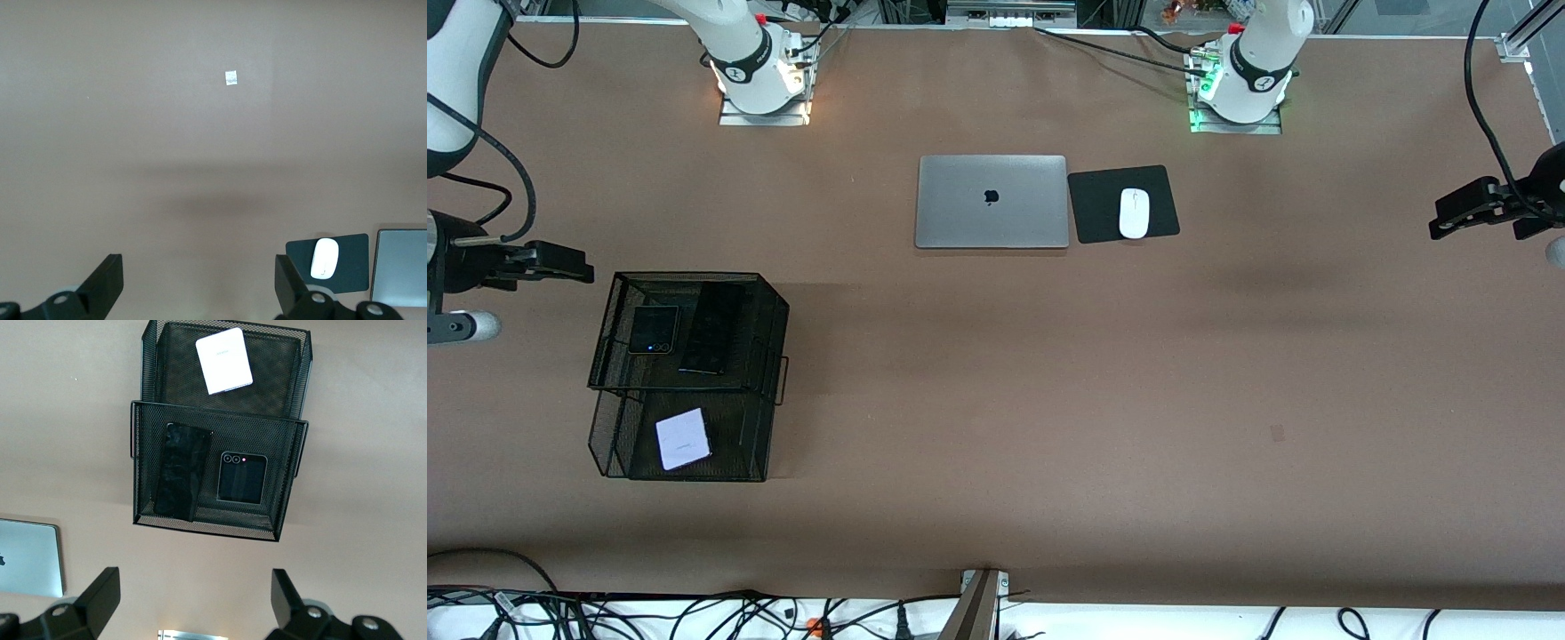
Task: Place phones with both arms
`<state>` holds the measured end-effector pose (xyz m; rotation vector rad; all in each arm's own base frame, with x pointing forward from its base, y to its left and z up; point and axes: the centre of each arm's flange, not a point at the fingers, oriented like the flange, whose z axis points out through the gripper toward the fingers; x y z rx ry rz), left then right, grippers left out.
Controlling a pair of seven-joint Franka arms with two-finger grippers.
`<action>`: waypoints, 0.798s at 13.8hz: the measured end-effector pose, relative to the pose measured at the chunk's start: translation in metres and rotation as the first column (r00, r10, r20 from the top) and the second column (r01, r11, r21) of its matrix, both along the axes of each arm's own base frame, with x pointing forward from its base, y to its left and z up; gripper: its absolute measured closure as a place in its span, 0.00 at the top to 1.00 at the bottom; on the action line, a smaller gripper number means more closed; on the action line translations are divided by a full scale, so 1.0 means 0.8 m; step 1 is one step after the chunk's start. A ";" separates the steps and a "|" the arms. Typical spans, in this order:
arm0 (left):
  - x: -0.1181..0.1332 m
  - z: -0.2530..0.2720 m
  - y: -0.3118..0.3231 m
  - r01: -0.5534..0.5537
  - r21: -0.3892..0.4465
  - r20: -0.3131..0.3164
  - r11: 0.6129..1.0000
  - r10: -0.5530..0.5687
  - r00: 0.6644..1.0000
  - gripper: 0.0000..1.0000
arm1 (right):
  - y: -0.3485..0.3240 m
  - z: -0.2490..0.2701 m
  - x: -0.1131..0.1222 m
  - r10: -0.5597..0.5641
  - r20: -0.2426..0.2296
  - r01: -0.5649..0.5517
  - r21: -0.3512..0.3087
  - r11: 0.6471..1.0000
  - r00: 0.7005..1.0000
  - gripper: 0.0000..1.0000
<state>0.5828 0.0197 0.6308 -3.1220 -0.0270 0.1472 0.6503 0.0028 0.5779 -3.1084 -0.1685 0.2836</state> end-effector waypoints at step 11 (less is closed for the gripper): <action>0.000 -0.001 0.000 0.000 0.000 -0.003 1.000 0.000 1.000 1.00 | -0.069 0.007 0.005 -0.205 0.033 0.203 0.046 0.978 0.978 1.00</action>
